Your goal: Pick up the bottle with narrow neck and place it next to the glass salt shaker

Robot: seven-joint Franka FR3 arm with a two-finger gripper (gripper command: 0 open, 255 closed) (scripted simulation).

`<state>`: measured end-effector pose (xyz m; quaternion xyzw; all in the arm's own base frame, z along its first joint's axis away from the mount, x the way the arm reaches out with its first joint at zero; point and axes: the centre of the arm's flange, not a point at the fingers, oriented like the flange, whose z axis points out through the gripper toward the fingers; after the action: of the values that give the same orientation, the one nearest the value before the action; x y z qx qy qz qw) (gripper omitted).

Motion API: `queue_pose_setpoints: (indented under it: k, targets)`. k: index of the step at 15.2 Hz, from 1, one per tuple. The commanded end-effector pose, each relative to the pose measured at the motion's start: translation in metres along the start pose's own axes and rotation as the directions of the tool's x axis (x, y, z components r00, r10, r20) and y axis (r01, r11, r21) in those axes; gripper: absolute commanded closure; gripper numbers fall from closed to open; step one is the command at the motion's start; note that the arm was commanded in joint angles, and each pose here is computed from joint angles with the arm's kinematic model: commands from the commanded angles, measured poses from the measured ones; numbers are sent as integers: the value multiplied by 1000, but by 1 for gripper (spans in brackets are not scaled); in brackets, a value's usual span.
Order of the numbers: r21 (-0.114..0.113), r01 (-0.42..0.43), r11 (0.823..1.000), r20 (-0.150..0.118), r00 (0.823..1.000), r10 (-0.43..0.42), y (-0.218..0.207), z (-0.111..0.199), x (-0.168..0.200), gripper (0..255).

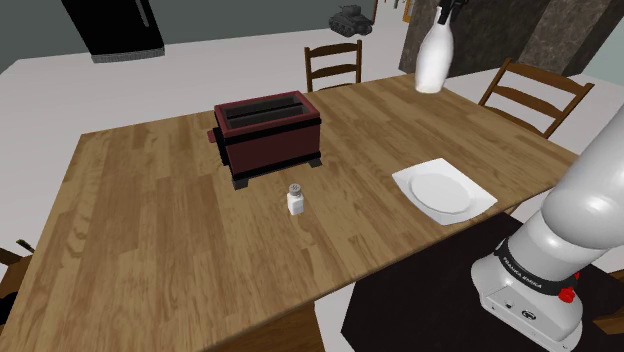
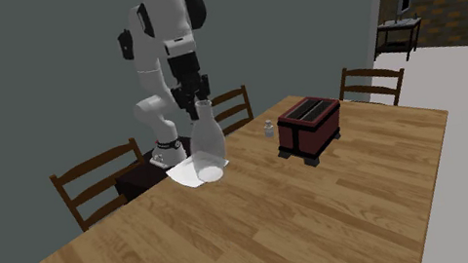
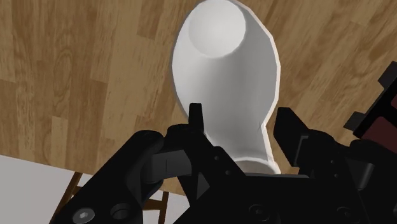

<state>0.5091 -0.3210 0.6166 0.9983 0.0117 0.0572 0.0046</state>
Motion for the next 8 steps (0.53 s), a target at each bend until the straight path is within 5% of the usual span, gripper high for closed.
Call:
queue_pose_setpoints:
  k: [1,8]
  targets:
    - [0,0,1000,0,1000,0,-23,-7,-9,255]
    - [0,0,1000,0,1000,0,-108,-36,-30,255]
